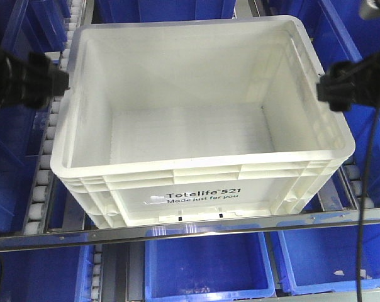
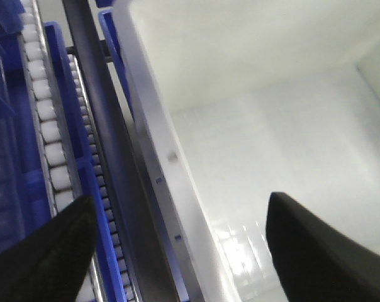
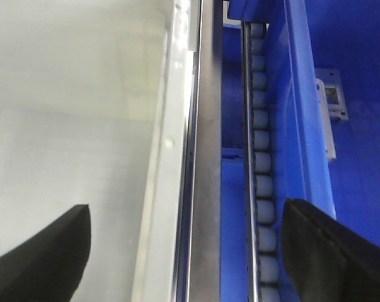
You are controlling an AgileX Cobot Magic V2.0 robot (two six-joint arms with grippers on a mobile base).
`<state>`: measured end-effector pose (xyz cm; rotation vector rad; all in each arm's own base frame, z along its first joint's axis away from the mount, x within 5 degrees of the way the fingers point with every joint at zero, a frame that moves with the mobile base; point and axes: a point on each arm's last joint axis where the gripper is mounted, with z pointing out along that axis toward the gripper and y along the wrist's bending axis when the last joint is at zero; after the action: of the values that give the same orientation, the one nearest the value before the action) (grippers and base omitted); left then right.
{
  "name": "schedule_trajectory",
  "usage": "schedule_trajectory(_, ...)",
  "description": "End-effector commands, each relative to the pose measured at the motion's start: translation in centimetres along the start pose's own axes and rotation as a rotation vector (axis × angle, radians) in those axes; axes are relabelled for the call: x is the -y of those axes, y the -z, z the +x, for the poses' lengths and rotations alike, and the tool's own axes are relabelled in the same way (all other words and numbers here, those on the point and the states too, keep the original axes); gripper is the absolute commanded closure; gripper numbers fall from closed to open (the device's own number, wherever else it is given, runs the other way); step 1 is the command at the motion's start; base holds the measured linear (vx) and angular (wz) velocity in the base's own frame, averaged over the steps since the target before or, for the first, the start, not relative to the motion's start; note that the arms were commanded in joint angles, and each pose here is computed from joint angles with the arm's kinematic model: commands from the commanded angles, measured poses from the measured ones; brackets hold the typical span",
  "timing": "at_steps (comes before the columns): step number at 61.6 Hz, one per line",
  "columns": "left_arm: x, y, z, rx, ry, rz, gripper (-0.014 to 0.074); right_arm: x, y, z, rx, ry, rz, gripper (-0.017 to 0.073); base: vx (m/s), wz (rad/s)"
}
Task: Move bin from left to right shelf
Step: 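Open both grippers and pull them away from the tote rims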
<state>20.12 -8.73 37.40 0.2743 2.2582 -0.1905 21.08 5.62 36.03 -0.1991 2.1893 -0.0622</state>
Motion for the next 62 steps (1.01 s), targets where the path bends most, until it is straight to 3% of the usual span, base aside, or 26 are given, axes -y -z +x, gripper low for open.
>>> schedule_trajectory(1,0.2,1.9,0.4,0.102,-0.011,0.042,0.0076,0.7,2.3,0.4,0.081,0.034,-0.007,-0.0034,0.0,0.0)
schedule_trajectory(7,0.0,2.7,2.4,0.115,-0.039,0.054,0.0075,1.0,3.7,2.4,0.072,0.035,-0.021,-0.0034,0.0,0.0)
schedule_trajectory(16,-0.6,4.2,5.0,0.137,-0.154,0.065,0.0075,1.3,5.5,4.9,0.075,0.049,-0.059,-0.0034,0.0,0.0)
schedule_trajectory(33,-0.2,6.6,8.8,0.162,-0.223,0.219,0.0075,1.9,8.4,9.1,0.106,0.089,-0.102,-0.0034,0.0,0.0)
schedule_trajectory(51,-0.1,6.3,9.7,0.148,-0.226,0.234,0.0075,2.2,9.3,10.5,0.091,0.071,-0.11,-0.0015,0.0,0.0)
schedule_trajectory(62,-0.2,6.0,9.9,0.142,-0.219,0.233,0.0085,2.2,9.2,10.7,0.061,0.078,-0.111,0.0108,0.0,0.0)
